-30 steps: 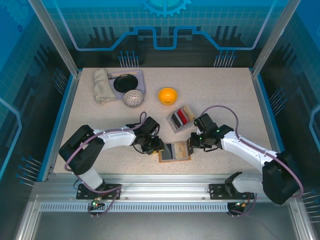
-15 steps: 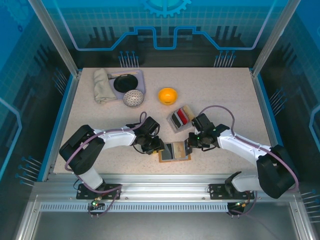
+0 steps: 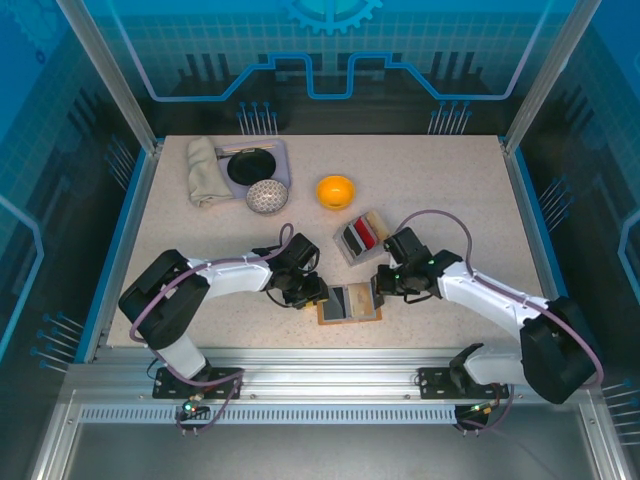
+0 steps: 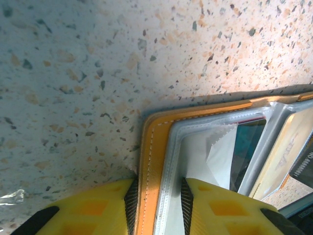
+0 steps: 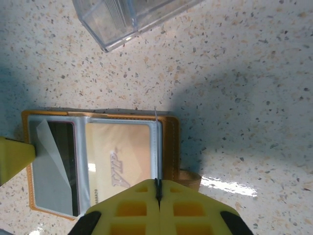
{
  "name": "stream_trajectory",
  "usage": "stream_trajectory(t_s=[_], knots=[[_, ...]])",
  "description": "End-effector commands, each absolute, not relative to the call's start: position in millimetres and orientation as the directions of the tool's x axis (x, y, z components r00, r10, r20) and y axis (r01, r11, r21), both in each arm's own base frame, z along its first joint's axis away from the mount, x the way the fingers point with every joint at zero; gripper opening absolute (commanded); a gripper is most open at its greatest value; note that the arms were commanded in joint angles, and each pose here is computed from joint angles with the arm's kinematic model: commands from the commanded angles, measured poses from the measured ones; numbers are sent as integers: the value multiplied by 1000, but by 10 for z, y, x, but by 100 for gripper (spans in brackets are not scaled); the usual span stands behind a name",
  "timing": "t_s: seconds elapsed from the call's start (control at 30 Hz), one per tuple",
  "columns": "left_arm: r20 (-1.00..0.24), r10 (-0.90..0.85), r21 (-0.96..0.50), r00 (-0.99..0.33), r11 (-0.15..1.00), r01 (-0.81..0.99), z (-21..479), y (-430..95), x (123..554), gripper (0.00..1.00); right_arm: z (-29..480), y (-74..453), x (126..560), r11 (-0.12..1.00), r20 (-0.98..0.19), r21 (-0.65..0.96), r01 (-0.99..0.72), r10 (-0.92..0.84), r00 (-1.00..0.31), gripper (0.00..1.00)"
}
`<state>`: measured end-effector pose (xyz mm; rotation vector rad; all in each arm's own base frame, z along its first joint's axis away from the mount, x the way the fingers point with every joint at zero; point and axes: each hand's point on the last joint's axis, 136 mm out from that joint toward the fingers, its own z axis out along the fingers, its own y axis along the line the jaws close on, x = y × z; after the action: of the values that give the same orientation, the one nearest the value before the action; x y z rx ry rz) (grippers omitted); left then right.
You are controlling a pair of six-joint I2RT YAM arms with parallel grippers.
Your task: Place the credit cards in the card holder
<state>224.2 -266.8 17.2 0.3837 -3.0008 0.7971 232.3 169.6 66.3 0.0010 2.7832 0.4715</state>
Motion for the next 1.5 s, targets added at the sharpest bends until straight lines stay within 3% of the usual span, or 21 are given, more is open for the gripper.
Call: stream_trajectory(t_s=[0.0, 0.37, 0.83, 1.47], knots=[[103, -204, -471, -973, 852, -229, 58, -2672, 2145, 33, 647, 1623, 2266, 945, -301, 322, -51, 50, -952, 4], [102, -199, -477, -975, 850, -224, 79, -2702, 2174, 33, 488, 1702, 2248, 937, -256, 348, -33, 61, -965, 3], [98, -200, -478, -975, 850, -223, 82, -2707, 2186, 33, 950, 1839, 2332, 900, -311, 432, -60, 86, -946, 4], [73, -206, -493, -976, 843, -215, 147, -2699, 2206, 34, 1177, 2016, 2317, 845, -308, 526, -92, 88, -947, 4]])
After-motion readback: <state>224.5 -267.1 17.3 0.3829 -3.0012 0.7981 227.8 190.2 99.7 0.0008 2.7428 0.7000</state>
